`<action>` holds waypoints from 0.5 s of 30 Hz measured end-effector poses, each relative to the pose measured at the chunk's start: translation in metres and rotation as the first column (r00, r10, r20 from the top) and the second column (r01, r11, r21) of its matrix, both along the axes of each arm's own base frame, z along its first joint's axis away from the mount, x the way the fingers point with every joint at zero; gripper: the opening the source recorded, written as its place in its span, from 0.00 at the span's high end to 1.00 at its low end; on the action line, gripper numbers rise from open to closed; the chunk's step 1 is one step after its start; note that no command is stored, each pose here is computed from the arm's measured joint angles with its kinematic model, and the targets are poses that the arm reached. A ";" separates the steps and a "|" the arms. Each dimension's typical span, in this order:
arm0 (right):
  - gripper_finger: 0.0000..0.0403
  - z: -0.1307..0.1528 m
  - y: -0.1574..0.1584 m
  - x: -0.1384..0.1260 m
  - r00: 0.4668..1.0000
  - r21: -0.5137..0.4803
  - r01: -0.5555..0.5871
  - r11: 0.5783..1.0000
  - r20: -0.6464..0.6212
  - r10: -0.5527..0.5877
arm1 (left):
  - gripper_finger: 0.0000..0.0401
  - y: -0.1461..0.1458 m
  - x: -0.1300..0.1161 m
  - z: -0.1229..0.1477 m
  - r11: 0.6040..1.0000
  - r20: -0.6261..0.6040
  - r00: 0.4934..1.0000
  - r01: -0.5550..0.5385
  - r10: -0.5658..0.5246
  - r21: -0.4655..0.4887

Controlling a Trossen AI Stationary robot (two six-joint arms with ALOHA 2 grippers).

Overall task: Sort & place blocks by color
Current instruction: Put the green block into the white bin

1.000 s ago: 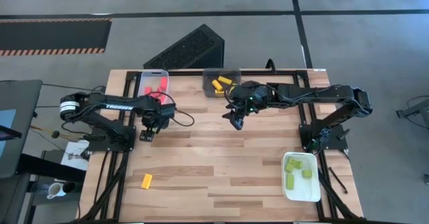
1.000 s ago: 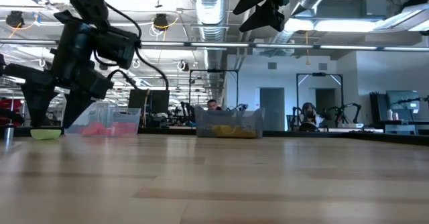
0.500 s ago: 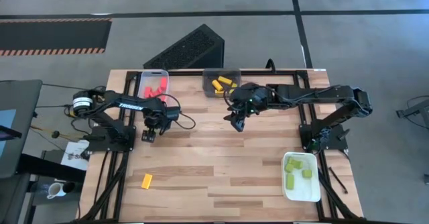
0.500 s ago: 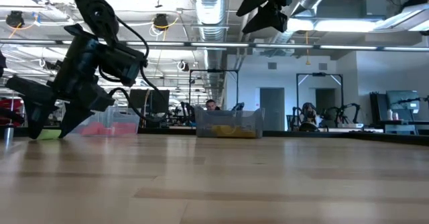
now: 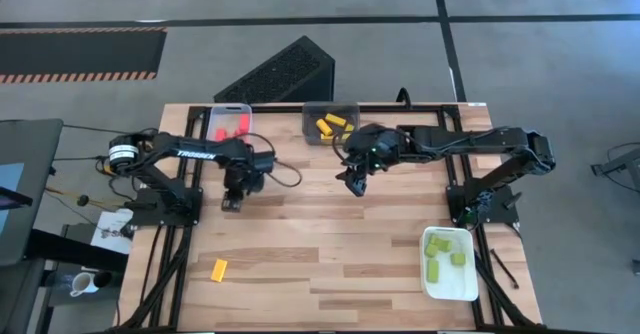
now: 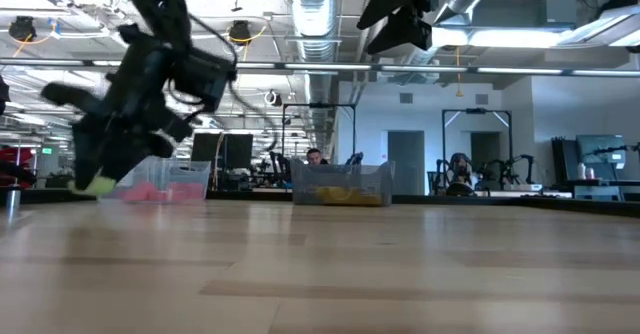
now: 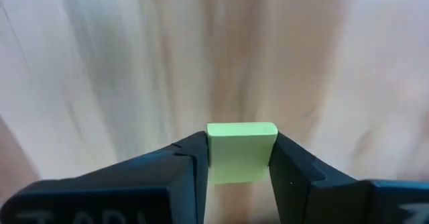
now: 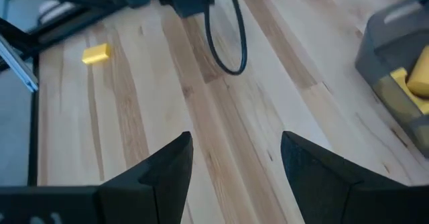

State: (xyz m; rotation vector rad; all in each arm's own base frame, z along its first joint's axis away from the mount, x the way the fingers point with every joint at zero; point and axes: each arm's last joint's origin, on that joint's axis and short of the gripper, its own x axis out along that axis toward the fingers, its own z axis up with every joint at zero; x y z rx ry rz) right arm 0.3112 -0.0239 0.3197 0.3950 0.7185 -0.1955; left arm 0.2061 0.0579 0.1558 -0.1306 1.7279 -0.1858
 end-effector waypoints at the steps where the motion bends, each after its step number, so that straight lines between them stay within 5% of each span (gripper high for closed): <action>1: 0.38 -0.001 0.000 -0.001 1.000 0.001 0.000 1.000 -0.014 0.000 | 0.78 0.001 0.006 0.006 1.000 0.040 0.999 -0.013 0.014 -0.023; 8: 0.38 0.007 -0.002 -0.020 0.998 -0.009 0.013 1.000 -0.063 -0.014 | 0.70 0.013 0.061 0.062 0.998 0.423 0.905 -0.037 0.057 -0.054; 12: 0.38 0.024 -0.002 -0.038 0.998 -0.060 0.058 0.997 -0.023 -0.060 | 0.71 0.026 0.091 0.096 0.988 0.653 0.757 -0.127 0.039 0.088; 15: 0.38 0.035 -0.006 -0.053 0.995 -0.090 0.099 0.991 0.001 -0.099 | 0.74 0.041 0.107 0.117 0.943 0.784 0.620 -0.277 0.028 0.186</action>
